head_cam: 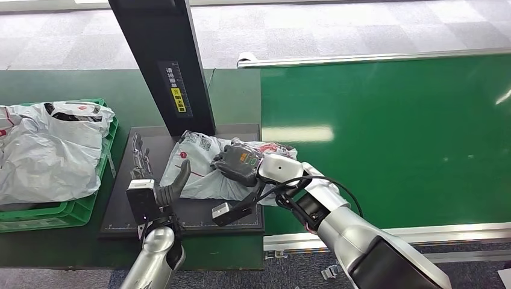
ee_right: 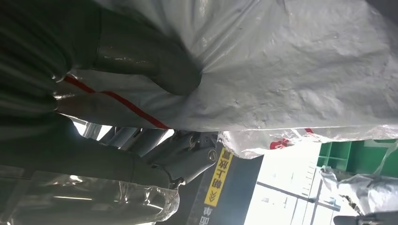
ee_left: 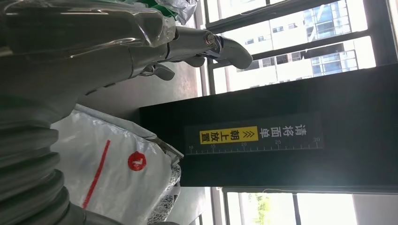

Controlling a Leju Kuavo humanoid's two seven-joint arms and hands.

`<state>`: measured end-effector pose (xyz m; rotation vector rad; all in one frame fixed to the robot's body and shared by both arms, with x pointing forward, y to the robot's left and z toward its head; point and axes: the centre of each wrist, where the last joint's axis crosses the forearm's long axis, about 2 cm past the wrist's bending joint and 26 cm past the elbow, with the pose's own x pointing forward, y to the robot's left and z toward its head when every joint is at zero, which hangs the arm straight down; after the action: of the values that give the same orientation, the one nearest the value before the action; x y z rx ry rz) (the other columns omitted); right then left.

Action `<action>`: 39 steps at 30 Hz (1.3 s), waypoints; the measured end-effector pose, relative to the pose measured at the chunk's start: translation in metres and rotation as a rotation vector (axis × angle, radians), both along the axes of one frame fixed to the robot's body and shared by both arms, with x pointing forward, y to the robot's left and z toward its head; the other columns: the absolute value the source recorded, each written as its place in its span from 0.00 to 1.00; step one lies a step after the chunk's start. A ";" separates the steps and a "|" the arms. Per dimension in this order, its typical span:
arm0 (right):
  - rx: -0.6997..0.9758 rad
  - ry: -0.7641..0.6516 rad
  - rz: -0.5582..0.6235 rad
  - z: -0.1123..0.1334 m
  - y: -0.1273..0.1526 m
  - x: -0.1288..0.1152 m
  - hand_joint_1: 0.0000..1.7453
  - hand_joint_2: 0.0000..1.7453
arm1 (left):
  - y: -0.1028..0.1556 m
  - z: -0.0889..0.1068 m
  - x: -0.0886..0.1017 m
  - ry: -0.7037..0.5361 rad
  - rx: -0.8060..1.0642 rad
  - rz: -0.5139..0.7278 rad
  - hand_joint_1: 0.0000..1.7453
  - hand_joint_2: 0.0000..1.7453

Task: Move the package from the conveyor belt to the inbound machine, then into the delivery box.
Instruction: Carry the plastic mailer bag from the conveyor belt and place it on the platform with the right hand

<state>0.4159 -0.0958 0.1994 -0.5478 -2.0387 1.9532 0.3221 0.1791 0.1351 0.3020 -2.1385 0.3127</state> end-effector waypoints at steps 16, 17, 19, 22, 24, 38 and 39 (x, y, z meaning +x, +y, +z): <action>0.002 -0.030 -0.047 -0.022 -0.010 -0.003 0.93 1.00 | -0.004 0.000 0.002 0.002 0.026 0.003 0.00 1.00; 0.018 -0.048 -0.062 -0.023 -0.012 -0.003 0.74 1.00 | -0.005 0.000 0.002 0.001 0.027 -0.004 0.00 1.00; 0.049 -0.068 -0.098 -0.026 -0.016 -0.002 0.24 1.00 | -0.009 0.002 0.004 -0.002 0.032 -0.017 0.00 1.00; 0.087 -0.057 -0.151 -0.032 -0.023 -0.002 0.00 1.00 | -0.013 0.005 0.007 -0.008 0.044 -0.024 0.00 1.00; 0.118 -0.047 -0.179 -0.037 -0.027 -0.004 0.00 1.00 | -0.016 0.006 0.009 -0.010 0.049 -0.032 0.00 1.00; 0.375 -0.027 -0.227 -0.048 -0.034 -0.009 0.00 1.00 | -0.025 0.006 0.009 0.021 0.114 -0.075 0.00 1.00; 0.395 -0.024 -0.223 -0.048 -0.035 -0.010 0.00 1.00 | -0.026 0.006 0.009 0.029 0.128 -0.082 0.00 1.00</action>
<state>0.4064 -0.1304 0.1516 -0.6694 -2.1908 1.3777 0.3307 0.1531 0.1407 0.2897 -2.1396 0.1236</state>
